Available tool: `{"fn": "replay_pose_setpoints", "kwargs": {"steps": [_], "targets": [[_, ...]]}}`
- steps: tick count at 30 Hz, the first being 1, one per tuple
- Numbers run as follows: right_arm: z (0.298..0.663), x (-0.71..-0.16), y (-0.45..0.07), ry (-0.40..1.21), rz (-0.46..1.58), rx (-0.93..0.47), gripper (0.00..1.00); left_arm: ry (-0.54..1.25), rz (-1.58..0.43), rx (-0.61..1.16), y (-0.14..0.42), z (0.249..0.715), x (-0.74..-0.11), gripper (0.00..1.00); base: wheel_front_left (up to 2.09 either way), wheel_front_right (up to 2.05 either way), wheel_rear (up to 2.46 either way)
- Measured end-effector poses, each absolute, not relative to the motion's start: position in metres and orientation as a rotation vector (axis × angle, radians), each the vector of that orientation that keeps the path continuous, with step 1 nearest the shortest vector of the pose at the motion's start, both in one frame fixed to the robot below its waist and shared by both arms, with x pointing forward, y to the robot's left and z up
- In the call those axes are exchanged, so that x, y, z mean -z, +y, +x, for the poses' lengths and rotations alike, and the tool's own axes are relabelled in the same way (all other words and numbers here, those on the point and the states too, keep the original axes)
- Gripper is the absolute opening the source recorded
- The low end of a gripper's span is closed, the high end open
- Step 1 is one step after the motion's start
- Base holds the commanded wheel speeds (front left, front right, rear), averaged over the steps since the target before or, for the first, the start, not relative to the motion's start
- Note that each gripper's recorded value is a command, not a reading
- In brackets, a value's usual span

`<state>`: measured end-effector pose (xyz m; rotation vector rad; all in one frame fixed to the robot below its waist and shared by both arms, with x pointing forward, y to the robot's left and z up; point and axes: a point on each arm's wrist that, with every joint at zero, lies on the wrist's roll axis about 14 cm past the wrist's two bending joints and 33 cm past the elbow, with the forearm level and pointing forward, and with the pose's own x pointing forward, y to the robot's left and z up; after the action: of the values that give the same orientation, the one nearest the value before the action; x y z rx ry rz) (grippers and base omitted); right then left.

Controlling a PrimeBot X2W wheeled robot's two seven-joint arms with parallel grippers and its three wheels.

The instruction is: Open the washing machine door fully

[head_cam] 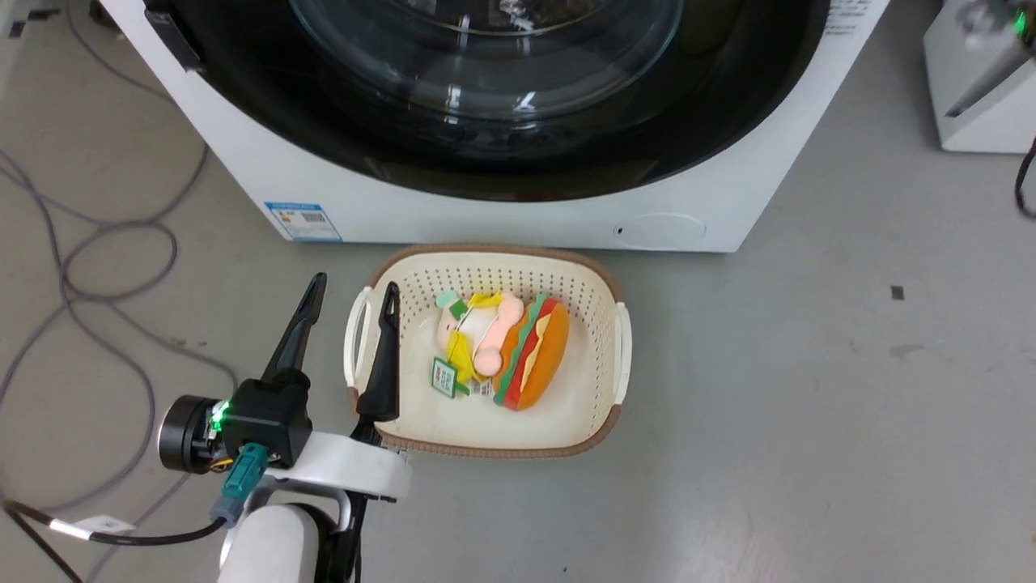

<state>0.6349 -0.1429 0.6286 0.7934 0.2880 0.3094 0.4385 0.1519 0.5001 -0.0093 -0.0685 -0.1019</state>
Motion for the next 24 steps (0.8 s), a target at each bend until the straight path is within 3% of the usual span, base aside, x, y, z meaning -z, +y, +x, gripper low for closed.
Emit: {"fn": "replay_pose_setpoints", "kwargs": {"steps": [24], "targets": [[0.667, -0.627, -0.082, 0.542, 0.747, -0.455, 0.0, -0.063, -0.026, 0.091, 0.156, 0.456, -0.483, 1.0, 0.0, 0.0, 0.0]]}}
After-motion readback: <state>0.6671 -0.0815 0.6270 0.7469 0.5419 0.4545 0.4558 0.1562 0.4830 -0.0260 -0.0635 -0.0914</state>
